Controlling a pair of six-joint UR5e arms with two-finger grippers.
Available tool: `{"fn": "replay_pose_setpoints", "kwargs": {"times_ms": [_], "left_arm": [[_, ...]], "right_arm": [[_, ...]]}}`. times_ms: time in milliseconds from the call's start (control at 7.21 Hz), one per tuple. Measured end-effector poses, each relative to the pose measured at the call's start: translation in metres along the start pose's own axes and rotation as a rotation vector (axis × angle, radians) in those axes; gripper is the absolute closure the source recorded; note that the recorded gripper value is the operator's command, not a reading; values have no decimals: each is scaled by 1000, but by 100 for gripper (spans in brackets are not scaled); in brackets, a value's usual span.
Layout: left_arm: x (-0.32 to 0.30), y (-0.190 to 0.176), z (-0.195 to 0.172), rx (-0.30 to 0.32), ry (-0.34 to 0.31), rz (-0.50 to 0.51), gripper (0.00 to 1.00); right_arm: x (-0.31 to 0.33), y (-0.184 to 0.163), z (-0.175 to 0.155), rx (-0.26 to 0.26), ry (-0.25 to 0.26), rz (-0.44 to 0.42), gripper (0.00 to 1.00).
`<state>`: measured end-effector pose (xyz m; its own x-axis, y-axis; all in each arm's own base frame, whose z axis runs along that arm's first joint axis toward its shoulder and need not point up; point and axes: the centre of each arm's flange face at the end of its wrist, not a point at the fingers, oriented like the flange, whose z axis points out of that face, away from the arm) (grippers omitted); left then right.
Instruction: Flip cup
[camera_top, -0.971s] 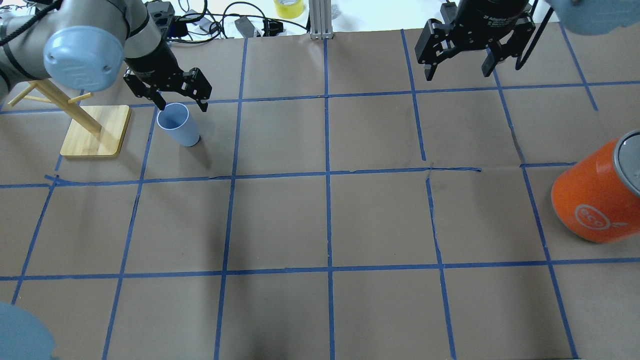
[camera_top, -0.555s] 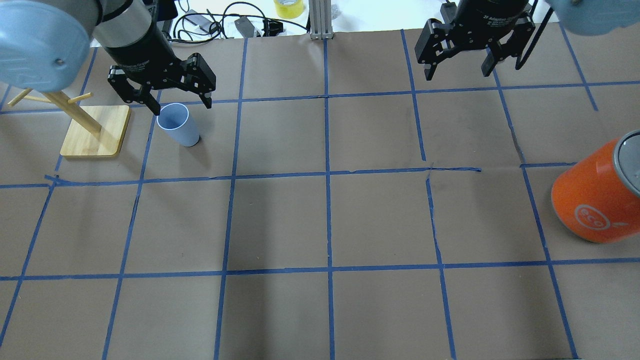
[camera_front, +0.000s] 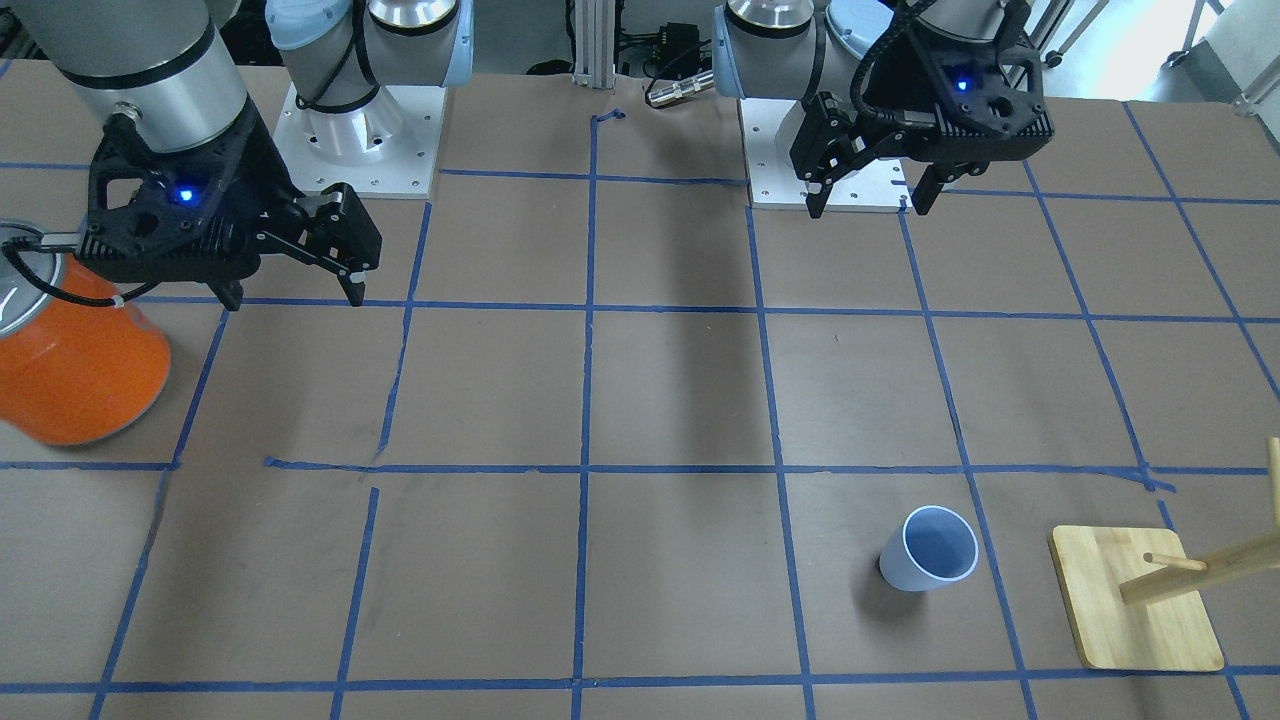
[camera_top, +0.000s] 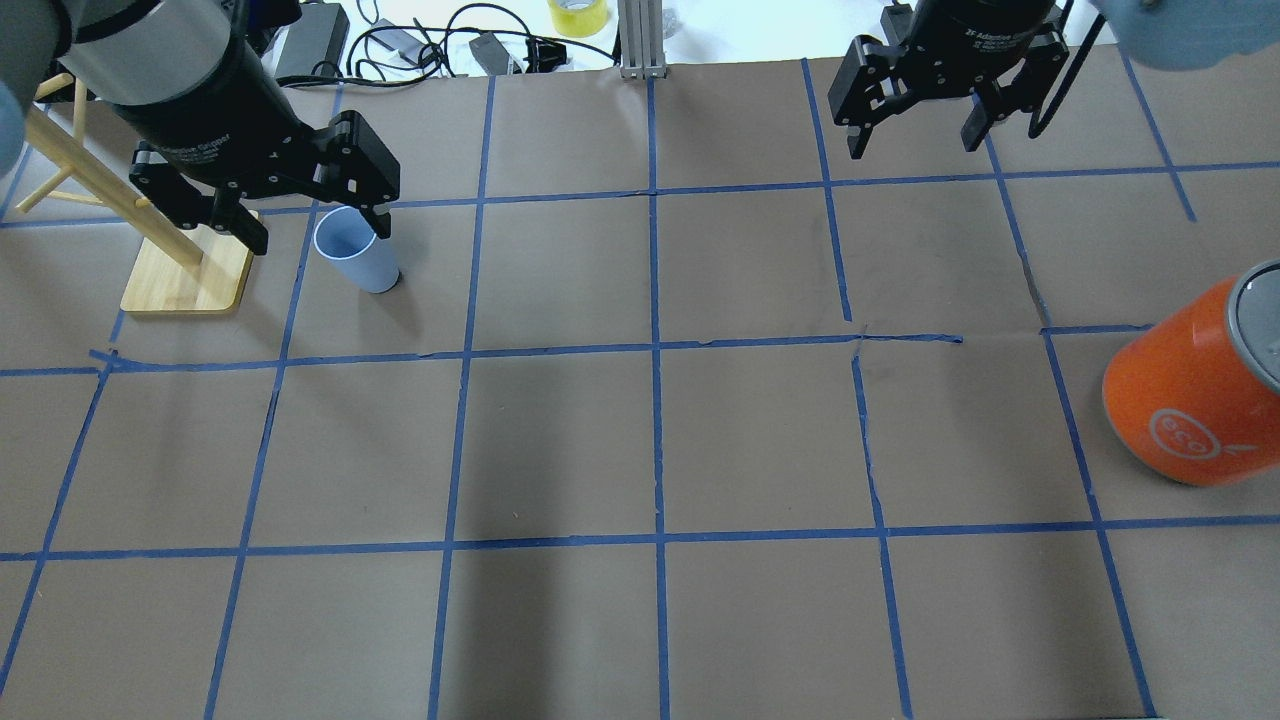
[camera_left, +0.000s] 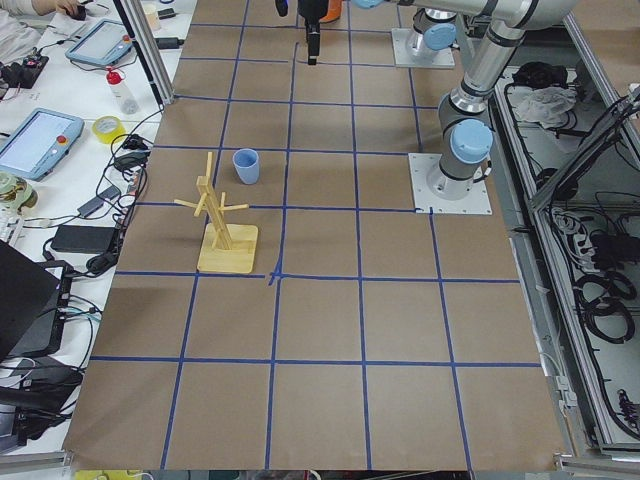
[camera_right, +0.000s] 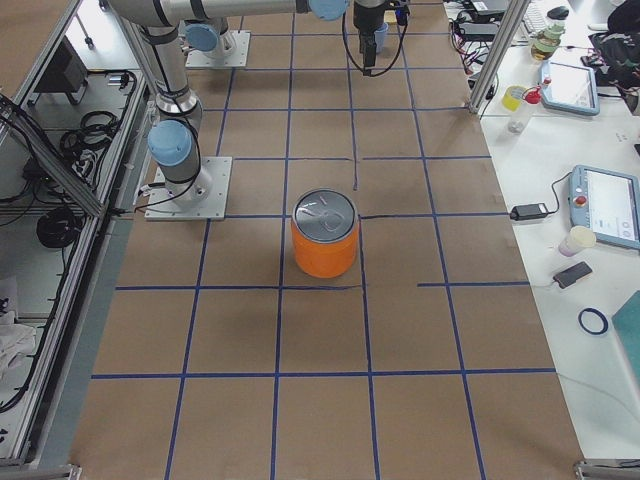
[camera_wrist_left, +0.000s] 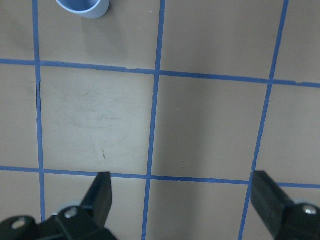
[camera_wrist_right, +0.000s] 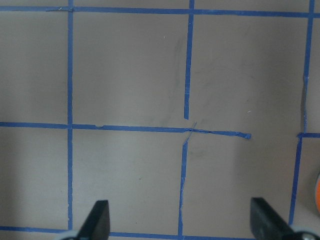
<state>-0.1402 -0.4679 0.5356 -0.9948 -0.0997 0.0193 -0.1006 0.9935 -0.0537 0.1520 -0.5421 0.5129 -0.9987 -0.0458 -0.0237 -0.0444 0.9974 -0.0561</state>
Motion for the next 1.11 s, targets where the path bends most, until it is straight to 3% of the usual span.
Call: {"fn": "replay_pose_setpoints", "kwargs": {"times_ms": [416,1109], "left_arm": [[0,-23,6,75,8,9,0],[1,-24,8,79,3,21,0]], "right_arm": [[0,0,0,0,1,0,0],[0,0,1,-3,0,0,0]]}}
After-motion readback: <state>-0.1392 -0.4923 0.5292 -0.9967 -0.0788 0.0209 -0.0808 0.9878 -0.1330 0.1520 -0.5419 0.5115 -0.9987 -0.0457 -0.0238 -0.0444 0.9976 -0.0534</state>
